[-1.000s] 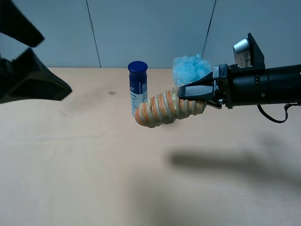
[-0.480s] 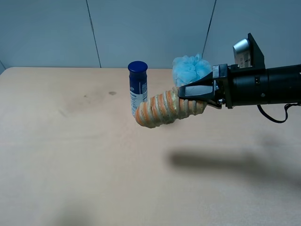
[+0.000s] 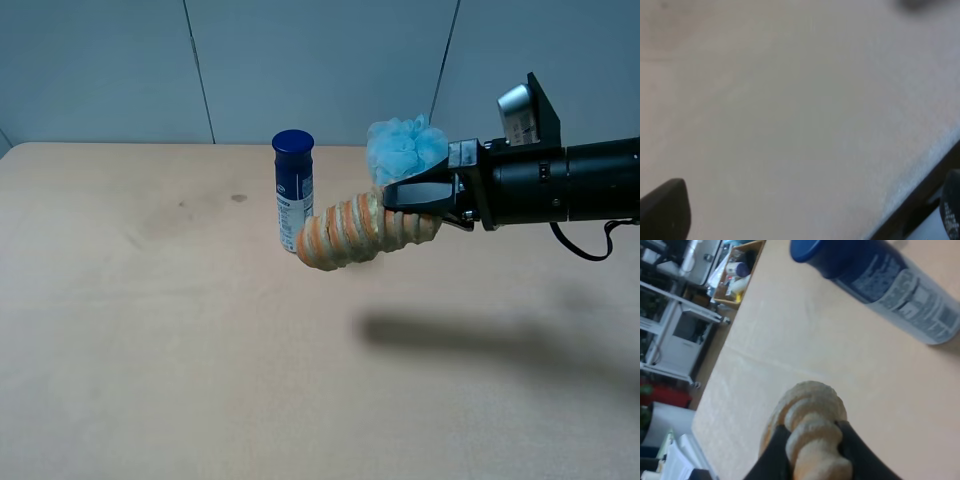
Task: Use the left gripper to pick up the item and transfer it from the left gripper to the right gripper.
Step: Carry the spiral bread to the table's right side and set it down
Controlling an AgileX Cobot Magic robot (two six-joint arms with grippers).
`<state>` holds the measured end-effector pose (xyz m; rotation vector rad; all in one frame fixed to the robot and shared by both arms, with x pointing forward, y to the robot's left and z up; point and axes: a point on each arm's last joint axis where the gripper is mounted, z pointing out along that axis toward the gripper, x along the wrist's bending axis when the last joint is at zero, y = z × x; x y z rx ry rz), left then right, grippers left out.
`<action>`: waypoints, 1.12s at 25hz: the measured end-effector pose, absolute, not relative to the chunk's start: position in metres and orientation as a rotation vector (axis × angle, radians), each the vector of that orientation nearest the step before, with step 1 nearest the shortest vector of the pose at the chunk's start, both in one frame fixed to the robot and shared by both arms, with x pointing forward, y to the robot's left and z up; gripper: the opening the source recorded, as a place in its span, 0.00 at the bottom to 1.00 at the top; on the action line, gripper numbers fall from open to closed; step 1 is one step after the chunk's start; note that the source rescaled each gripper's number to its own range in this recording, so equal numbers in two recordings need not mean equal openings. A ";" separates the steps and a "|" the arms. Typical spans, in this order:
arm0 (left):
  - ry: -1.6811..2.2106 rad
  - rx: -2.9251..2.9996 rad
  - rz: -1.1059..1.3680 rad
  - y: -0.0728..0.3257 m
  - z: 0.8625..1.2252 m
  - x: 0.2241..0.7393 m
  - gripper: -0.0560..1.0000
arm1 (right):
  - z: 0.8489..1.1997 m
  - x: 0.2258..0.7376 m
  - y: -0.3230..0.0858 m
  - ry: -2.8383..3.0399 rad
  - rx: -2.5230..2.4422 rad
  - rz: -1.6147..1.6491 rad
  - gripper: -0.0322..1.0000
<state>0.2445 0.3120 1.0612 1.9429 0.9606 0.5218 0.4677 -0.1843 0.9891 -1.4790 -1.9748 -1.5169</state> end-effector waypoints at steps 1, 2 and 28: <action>0.956 1.929 0.525 0.314 1.060 0.243 1.00 | 0.989 0.468 -0.185 -1.978 -1.486 -1.516 0.05; 0.951 1.916 0.528 0.316 1.059 0.241 1.00 | 0.988 0.468 -0.185 -1.983 -1.493 -1.513 0.05; 0.910 1.870 0.427 0.307 1.050 0.238 0.99 | 0.985 0.473 -0.189 -1.971 -1.611 -1.481 0.05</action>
